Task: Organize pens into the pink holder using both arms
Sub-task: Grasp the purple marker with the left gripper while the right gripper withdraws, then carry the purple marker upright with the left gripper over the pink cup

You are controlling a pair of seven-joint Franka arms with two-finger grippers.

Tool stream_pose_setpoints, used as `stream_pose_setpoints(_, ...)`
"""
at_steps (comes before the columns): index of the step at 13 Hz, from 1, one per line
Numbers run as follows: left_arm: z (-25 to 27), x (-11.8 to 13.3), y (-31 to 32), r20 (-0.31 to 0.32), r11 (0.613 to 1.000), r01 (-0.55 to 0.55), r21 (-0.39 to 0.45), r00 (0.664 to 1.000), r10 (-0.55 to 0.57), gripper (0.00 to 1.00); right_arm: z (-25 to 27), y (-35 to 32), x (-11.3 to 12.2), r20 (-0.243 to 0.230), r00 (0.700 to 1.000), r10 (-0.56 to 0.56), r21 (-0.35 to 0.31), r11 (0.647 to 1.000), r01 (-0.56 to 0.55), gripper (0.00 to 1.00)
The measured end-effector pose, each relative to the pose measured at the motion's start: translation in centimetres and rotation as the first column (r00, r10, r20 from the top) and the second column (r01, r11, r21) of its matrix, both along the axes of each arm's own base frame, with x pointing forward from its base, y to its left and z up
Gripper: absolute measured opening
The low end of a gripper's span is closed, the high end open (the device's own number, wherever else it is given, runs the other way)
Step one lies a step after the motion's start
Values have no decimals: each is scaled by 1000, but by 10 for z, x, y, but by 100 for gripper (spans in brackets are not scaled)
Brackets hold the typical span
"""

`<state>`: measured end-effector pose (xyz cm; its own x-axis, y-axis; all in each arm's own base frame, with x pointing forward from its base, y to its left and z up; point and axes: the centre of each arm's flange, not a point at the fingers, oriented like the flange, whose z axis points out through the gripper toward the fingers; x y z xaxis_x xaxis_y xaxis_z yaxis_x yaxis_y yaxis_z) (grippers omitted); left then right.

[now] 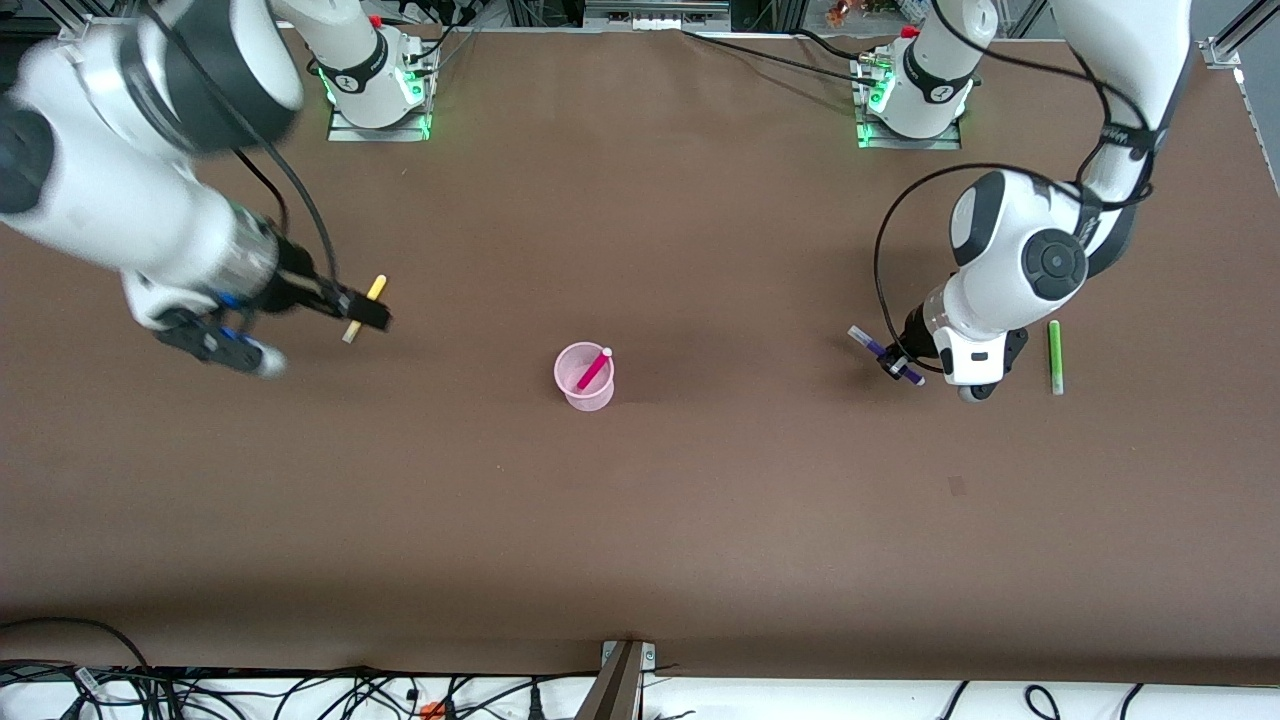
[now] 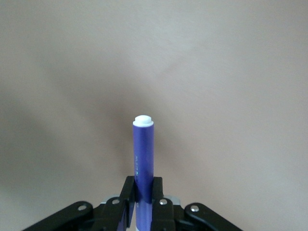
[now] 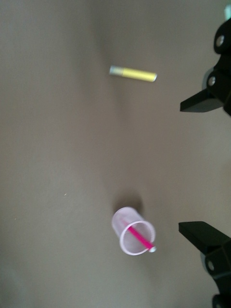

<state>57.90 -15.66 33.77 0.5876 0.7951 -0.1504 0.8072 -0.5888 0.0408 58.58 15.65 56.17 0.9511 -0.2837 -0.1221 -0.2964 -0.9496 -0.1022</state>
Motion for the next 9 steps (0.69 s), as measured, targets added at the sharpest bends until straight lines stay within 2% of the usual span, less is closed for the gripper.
stream_pose_setpoints(2,48,5,-57,30,995,-88,-41,996,89,18,32,-24,-24,39,996,82,-30,996,-81,100)
stream_pose_setpoints(5,80,-5,-144,23,974,-203,-101,978,207,18,51,-67,-40,62,978,199,-34,980,-197,100)
stream_pose_setpoints(7,82,-9,-192,33,964,-247,-94,967,251,18,65,-98,-48,70,970,231,-28,973,-230,100)
stream_pose_setpoints(9,72,-9,-238,92,957,-286,-49,953,289,18,68,-117,-50,64,969,237,-27,971,-236,100)
